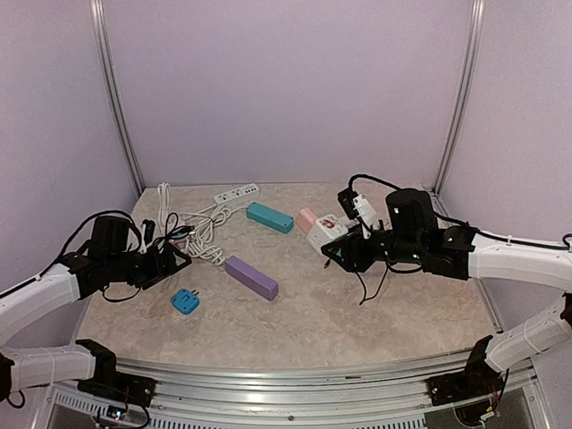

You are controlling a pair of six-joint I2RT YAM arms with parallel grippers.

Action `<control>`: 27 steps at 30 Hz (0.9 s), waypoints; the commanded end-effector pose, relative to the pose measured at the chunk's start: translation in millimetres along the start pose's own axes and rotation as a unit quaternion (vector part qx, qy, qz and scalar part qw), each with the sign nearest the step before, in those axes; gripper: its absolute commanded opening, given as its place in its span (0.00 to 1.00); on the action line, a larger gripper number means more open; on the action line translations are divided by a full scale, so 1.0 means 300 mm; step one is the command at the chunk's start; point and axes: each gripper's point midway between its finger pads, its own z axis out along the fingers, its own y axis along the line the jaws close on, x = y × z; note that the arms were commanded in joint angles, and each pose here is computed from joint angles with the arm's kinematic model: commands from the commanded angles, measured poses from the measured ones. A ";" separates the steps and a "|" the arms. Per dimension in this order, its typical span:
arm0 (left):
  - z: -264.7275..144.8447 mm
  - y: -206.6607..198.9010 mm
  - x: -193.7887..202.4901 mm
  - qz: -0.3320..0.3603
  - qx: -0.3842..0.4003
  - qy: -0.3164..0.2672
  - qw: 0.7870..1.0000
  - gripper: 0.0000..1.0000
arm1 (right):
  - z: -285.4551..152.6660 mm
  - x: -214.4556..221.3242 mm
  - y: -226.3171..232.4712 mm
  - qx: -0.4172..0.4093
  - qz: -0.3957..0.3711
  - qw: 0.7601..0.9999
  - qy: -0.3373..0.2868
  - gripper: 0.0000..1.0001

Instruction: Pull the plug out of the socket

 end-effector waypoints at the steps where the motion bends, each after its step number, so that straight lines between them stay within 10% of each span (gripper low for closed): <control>1: -0.058 -0.226 -0.064 0.082 0.079 -0.020 0.993 0.93 | -0.058 -0.122 0.118 -0.050 -0.070 0.992 -0.087 0.00; 13: -0.110 -0.737 -0.090 0.121 0.316 0.011 0.941 0.95 | -0.030 -0.152 0.261 -0.066 -0.160 0.978 -0.113 0.00; 27: 0.031 -0.778 -0.017 0.089 0.322 0.088 0.939 0.98 | 0.052 -0.162 0.341 -0.083 -0.199 0.971 -0.102 0.00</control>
